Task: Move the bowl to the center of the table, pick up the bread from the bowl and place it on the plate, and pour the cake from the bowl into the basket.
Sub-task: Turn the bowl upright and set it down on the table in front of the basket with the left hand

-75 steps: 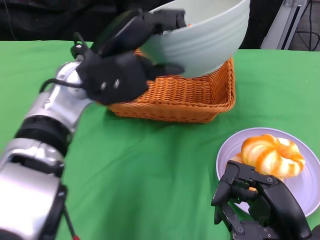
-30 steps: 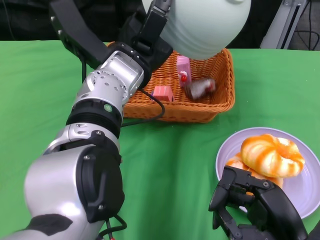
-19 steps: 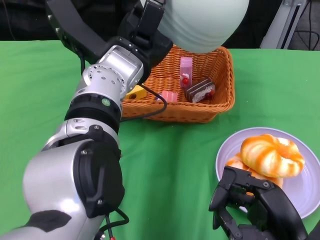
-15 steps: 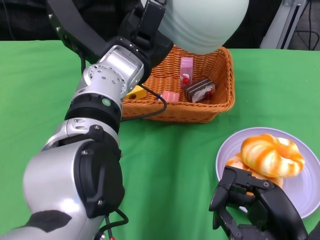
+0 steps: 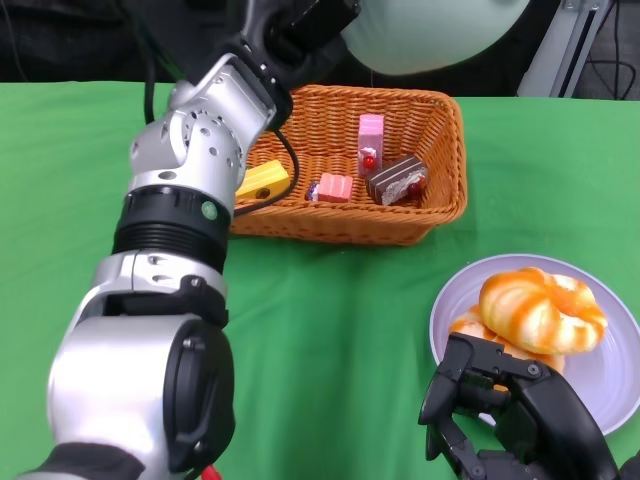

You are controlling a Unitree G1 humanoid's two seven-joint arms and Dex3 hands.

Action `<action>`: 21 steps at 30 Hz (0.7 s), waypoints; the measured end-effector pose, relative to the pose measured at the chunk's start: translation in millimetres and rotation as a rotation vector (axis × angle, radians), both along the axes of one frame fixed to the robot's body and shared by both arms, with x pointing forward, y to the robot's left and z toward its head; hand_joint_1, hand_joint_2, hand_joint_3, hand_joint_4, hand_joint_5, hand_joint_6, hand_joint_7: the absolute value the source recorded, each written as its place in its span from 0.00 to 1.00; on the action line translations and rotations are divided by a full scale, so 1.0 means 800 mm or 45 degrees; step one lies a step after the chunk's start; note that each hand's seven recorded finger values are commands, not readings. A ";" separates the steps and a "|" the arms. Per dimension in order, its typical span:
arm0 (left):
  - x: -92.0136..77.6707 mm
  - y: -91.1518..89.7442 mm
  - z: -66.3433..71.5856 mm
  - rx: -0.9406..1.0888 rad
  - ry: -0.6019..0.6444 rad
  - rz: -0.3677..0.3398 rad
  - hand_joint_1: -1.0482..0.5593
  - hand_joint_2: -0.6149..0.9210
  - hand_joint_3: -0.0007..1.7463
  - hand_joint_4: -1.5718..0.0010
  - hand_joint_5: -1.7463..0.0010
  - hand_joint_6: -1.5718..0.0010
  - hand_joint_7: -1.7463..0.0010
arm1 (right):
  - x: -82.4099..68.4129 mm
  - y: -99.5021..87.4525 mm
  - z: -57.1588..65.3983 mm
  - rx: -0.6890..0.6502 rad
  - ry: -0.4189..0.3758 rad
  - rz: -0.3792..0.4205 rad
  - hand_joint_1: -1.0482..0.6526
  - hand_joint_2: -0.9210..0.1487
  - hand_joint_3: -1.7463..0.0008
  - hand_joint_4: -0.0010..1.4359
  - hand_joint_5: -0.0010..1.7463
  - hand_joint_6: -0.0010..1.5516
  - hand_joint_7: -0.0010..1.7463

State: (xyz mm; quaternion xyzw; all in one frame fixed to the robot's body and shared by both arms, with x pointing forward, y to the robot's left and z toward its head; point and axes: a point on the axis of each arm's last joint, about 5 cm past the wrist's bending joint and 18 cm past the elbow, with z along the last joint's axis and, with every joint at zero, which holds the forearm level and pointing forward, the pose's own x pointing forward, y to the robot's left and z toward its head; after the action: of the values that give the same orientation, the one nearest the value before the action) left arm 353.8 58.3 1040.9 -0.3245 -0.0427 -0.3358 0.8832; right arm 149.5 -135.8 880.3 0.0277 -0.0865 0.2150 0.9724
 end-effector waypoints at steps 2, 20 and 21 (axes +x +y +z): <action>-0.002 0.005 0.004 0.094 -0.149 0.041 0.50 0.80 0.57 0.49 0.00 0.48 0.18 | 0.000 -0.001 0.001 0.003 -0.004 0.001 0.62 0.32 0.32 0.52 0.96 0.46 0.84; -0.036 0.049 -0.001 0.716 -1.278 0.337 0.49 0.90 0.44 0.51 0.00 0.53 0.25 | 0.002 -0.005 0.009 -0.009 0.004 0.004 0.62 0.32 0.34 0.52 0.94 0.46 0.84; -0.039 0.054 -0.003 0.753 -1.354 0.348 0.48 0.90 0.44 0.52 0.00 0.55 0.23 | 0.002 -0.006 0.009 -0.011 0.003 0.002 0.62 0.33 0.34 0.52 0.94 0.46 0.85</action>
State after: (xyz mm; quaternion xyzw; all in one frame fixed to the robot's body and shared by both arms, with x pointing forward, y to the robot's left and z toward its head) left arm 322.5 101.4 1038.7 0.1539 -0.4228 -0.3330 0.8286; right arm 151.4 -140.3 887.4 0.0237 -0.0844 0.2163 0.9724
